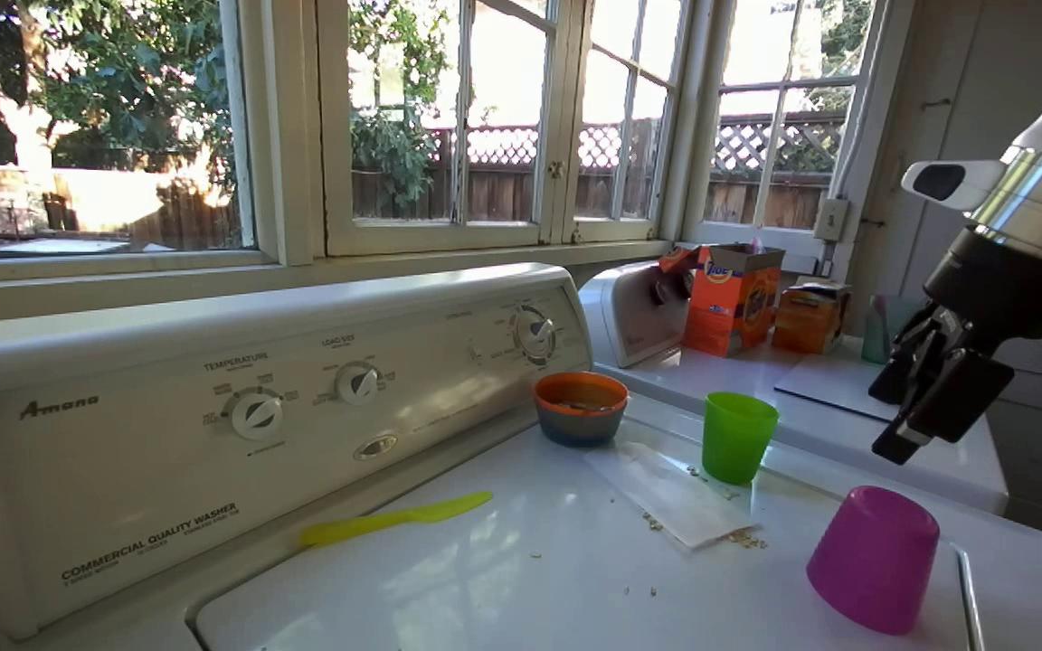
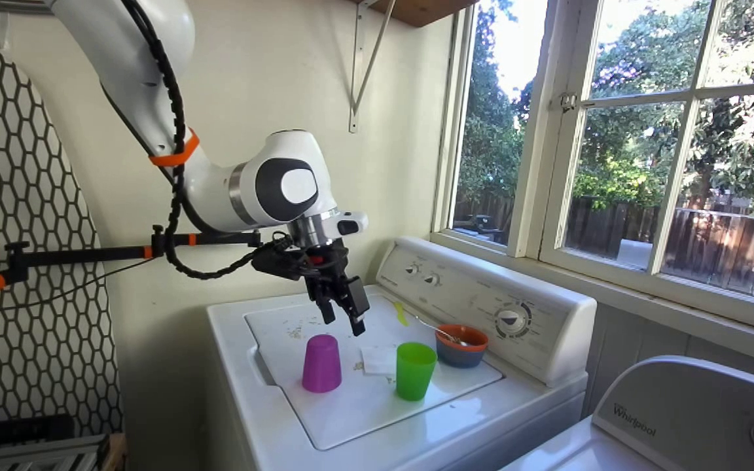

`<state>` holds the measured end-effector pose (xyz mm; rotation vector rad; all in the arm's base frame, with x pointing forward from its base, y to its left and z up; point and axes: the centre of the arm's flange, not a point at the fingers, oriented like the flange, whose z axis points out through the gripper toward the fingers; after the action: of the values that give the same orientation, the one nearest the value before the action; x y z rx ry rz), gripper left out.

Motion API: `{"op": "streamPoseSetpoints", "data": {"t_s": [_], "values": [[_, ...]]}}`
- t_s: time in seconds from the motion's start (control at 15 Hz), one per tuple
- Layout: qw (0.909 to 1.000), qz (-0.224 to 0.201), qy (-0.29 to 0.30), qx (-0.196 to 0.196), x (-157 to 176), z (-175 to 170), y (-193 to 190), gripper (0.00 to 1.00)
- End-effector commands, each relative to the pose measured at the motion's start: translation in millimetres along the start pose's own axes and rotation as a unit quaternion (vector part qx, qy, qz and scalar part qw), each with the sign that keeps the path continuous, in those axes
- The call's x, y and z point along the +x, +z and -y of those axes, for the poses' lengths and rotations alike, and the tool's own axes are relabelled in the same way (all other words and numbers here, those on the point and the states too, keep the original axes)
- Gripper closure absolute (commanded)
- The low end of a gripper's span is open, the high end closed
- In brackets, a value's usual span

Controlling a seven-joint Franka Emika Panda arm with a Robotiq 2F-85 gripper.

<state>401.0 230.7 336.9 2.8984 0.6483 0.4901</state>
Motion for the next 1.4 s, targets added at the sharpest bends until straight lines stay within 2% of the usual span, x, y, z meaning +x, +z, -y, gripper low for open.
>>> {"op": "streamPoseSetpoints", "data": {"t_s": [0.0, 0.73, 1.33], "values": [[0.9985, 0.030, 0.045, -0.002, 6, -21, -1, 0.00], [0.9928, 0.032, 0.115, -0.014, 39, -63, 35, 0.00], [0.9879, 0.005, 0.144, -0.057, 61, -71, 59, 0.00]]}}
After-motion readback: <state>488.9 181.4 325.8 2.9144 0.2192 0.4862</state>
